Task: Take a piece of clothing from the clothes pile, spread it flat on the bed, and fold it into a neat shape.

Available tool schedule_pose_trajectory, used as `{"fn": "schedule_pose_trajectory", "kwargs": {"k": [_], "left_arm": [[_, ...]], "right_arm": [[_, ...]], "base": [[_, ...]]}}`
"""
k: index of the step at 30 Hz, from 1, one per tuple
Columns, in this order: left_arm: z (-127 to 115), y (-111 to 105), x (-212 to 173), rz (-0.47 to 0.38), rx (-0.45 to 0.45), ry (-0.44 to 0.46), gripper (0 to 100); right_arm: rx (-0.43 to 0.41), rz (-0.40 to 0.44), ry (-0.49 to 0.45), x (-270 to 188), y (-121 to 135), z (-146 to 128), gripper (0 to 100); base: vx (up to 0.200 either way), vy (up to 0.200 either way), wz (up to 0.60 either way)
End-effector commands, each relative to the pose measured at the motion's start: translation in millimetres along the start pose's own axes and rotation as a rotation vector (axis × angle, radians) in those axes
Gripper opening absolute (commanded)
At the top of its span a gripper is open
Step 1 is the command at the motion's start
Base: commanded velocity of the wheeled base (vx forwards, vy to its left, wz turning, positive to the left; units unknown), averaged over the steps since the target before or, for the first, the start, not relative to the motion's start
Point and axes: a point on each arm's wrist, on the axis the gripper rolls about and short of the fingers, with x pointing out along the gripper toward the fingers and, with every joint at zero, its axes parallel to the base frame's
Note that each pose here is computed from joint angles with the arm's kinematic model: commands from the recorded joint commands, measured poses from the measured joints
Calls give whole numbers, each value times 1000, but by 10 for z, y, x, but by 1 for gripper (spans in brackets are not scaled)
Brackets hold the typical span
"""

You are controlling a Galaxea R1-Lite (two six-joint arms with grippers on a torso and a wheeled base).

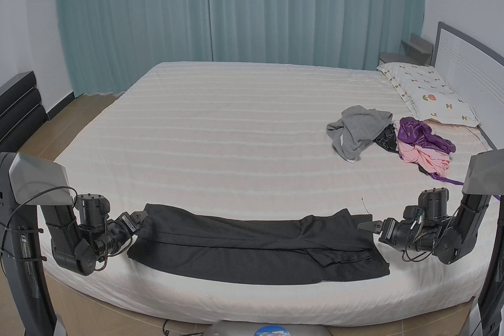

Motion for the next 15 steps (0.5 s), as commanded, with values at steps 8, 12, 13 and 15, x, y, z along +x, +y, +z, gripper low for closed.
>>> {"fn": "schedule_pose_trajectory", "kwargs": {"k": [8, 12, 13, 15], "left_arm": [[-87, -62, 292, -6, 23, 7, 100], [-69, -80, 347, 8, 24, 7, 0], [-59, -79, 351, 14, 23, -2, 0], [-54, -79, 351, 25, 23, -16, 0]], "right_arm": [[67, -118, -60, 17, 249, -186, 100], [66, -146, -82, 30, 287, -208, 100], [74, -152, -85, 32, 291, -213, 100], [79, -161, -90, 37, 295, -223, 100]], "base": [[0, 0, 0], [0, 0, 0], [0, 0, 0], [0, 0, 0]]}}
